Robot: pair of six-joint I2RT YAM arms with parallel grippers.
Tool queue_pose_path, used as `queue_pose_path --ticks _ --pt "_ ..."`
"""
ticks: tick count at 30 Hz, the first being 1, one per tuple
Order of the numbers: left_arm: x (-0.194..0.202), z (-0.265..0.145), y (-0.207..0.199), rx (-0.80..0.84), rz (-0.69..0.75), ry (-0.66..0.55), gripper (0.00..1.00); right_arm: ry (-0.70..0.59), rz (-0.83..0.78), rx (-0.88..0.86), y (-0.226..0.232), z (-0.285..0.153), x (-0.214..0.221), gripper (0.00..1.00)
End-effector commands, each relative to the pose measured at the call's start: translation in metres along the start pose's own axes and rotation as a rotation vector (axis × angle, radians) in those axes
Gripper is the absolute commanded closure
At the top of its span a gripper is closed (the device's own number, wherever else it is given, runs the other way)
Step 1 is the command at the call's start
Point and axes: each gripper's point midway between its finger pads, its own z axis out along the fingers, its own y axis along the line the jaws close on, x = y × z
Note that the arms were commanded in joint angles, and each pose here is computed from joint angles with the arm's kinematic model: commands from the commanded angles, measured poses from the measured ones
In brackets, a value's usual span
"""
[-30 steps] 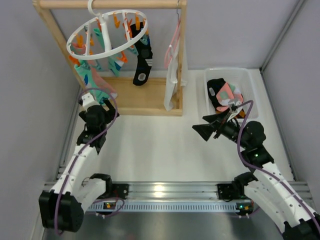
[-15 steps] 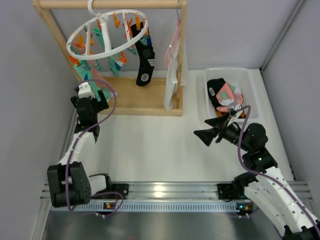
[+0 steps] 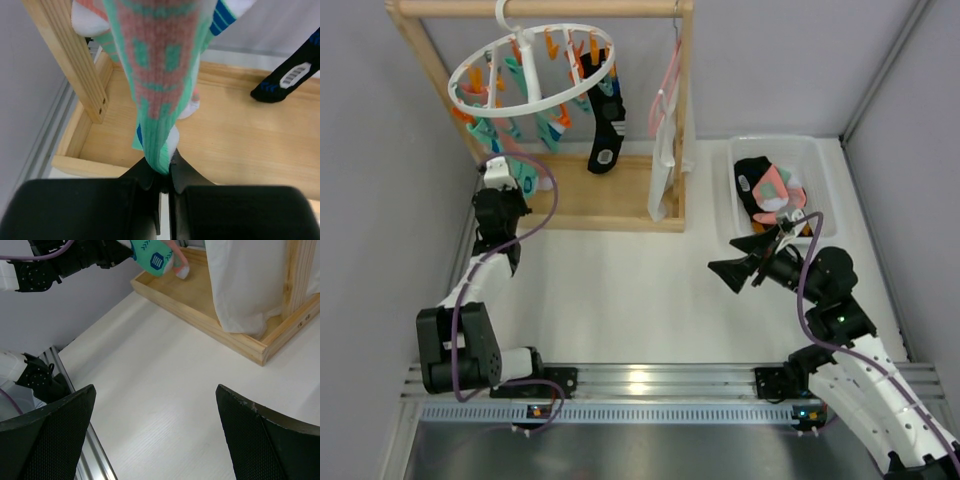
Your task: Remove the socks clipped to the hanger
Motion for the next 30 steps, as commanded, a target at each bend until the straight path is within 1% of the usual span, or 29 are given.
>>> queue_pose_path --ticks 1,2,3,6,9,13,15,16,21,23,24,25,27,28,29,30 --pt "-0.049 -0.004 -0.008 -0.053 -0.136 -0.171 1.00 -0.043 -0.029 -0.037 0.012 0.001 -0.020 0.01" --pt "-0.050 -0.007 -0.002 -0.122 -0.162 -0.183 1.00 -0.044 -0.028 -0.031 0.011 0.001 -0.020 0.01" --pt "-0.055 -0.012 -0.015 -0.111 -0.179 -0.199 1.00 -0.047 -0.029 -0.029 0.011 0.001 -0.020 0.01" --pt "-0.054 -0.029 -0.044 -0.154 -0.208 -0.219 1.00 -0.053 -0.027 -0.020 0.010 0.000 -0.022 0.01" --pt "-0.050 -0.043 -0.074 -0.125 -0.228 -0.219 1.00 -0.074 -0.002 0.012 0.006 0.001 -0.027 0.01" --pt "-0.039 -0.060 -0.090 -0.099 -0.273 -0.213 1.00 -0.096 0.013 0.031 0.002 0.002 -0.030 0.00" --pt "-0.033 -0.067 -0.102 -0.078 -0.257 -0.203 1.00 -0.108 0.017 0.005 0.006 0.004 -0.034 0.01" --pt "-0.032 -0.071 -0.099 -0.107 -0.245 -0.207 1.00 -0.106 0.022 -0.022 0.011 0.005 -0.034 0.00" --pt "-0.025 -0.089 -0.127 -0.066 -0.207 -0.196 1.00 -0.138 0.079 -0.060 0.021 0.007 -0.049 0.01" --pt "-0.025 -0.095 -0.132 -0.072 -0.192 -0.198 1.00 -0.139 0.096 -0.090 0.030 0.009 -0.060 0.03" --pt "-0.023 -0.100 -0.144 -0.049 -0.181 -0.191 1.00 -0.138 0.106 -0.104 0.034 0.009 -0.064 0.05" --pt "-0.027 -0.102 -0.149 -0.042 -0.165 -0.196 1.00 -0.153 0.101 -0.116 0.042 0.008 -0.076 0.06" --pt "-0.025 -0.108 -0.168 -0.025 -0.131 -0.184 1.00 -0.149 0.093 -0.131 0.051 0.011 -0.084 0.07" --pt "-0.024 -0.109 -0.175 -0.015 -0.106 -0.180 1.00 -0.184 0.071 -0.124 0.057 0.009 -0.104 0.07" --pt "-0.024 -0.111 -0.181 -0.007 -0.096 -0.177 1.00 -0.156 0.079 -0.112 0.057 0.013 -0.103 0.07" --pt "-0.026 -0.114 -0.197 0.028 -0.088 -0.175 1.00 -0.148 0.056 -0.130 0.066 0.015 -0.106 0.07"
